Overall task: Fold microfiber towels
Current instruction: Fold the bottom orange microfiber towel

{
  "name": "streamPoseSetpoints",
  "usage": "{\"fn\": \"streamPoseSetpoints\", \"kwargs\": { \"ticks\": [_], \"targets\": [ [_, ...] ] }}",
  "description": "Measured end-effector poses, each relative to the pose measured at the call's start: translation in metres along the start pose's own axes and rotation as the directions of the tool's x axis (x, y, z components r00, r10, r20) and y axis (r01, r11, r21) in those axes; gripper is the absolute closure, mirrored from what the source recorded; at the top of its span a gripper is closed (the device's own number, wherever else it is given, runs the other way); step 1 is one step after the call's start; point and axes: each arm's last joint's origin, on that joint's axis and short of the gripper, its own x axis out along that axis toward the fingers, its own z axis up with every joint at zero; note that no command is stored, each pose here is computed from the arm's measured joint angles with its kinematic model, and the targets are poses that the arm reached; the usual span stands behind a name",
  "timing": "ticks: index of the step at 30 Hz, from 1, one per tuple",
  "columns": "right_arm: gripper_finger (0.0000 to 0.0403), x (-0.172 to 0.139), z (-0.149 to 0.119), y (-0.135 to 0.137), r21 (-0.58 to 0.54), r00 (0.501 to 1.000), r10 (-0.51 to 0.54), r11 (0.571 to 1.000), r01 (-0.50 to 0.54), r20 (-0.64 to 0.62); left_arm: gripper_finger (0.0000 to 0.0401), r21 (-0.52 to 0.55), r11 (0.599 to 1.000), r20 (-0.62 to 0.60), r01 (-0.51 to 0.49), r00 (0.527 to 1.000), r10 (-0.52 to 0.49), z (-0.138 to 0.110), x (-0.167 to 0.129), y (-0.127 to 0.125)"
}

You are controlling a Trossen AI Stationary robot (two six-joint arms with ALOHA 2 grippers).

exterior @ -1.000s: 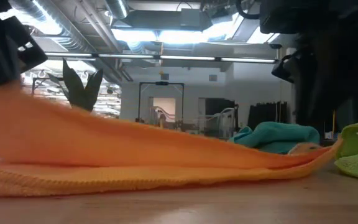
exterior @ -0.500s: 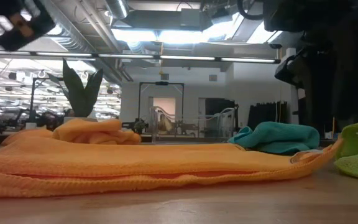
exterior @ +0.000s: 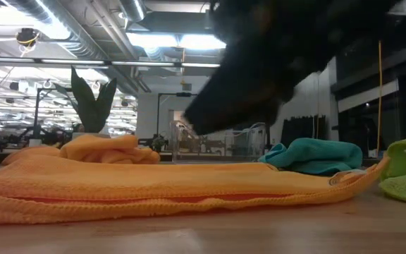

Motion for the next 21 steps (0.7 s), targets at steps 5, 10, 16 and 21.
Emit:
{"fn": "streamPoseSetpoints", "kwargs": {
  "ticks": [5,10,16,21],
  "targets": [
    [0.0263,0.037,-0.021,-0.02,0.097,0.984,-0.137,0.987,0.126,0.115,0.029,-0.026,0.985,0.085,-0.169,0.982,0.171,0.013,-0.031,0.014],
    [0.0268,0.066,-0.045,-0.023,0.146,0.916,-0.325,0.943,0.298,0.233,0.029,-0.06,0.955,0.153,-0.291,0.943,0.297,0.02,-0.053,0.021],
    [0.0277,0.084,-0.051,-0.022,-0.201,0.963,-0.207,0.95,0.24,0.171,0.029,-0.043,0.947,0.155,-0.318,0.934,0.321,0.019,-0.057,0.024],
    [0.0282,0.093,-0.033,-0.037,-0.407,0.988,0.149,0.905,-0.12,0.04,0.029,-0.036,0.947,0.148,-0.318,0.936,0.32,0.018,-0.056,0.025]
  ]
}}
